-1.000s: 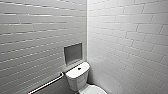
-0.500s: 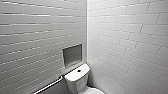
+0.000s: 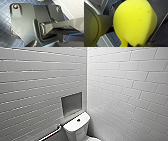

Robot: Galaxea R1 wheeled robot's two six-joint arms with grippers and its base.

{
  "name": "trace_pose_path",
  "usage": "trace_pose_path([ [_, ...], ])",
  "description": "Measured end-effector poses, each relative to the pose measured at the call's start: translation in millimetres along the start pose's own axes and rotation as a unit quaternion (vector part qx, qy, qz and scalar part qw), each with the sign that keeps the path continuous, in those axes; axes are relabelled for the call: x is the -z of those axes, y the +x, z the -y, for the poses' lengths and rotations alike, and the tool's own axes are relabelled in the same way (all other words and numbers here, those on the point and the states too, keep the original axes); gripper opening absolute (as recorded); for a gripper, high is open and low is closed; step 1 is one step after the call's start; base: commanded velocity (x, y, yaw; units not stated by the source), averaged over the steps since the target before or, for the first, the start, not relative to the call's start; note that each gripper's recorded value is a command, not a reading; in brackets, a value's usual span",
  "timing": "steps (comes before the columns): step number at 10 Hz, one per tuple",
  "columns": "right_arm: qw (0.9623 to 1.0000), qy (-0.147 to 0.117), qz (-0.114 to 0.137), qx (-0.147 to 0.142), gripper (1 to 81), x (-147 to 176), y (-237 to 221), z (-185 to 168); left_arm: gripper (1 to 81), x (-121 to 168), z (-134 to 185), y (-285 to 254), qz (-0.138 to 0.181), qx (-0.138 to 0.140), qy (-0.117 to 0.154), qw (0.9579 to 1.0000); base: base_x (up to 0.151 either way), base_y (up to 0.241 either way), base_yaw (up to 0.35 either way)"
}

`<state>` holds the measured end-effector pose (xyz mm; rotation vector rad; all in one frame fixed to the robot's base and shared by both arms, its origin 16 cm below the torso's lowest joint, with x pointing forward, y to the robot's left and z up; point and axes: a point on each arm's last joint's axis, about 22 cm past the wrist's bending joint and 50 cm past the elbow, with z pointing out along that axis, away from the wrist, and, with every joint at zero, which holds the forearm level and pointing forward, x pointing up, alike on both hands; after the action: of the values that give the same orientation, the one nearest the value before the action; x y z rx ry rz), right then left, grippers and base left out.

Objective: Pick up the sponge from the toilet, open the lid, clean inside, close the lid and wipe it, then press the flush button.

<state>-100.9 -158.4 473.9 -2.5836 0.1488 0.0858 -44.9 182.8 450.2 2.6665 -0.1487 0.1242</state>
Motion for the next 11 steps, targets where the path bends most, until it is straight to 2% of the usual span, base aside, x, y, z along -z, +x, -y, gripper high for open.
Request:
trace_pose_path([
  [11, 1.0000, -0.002, -0.001, 0.000, 1.0, 0.2, 1.2, -1.7, 81.1, -0.5, -1.2, 0.6, 0.000, 0.000, -0.001, 1.0000, 0.103, 0.000, 0.000],
])
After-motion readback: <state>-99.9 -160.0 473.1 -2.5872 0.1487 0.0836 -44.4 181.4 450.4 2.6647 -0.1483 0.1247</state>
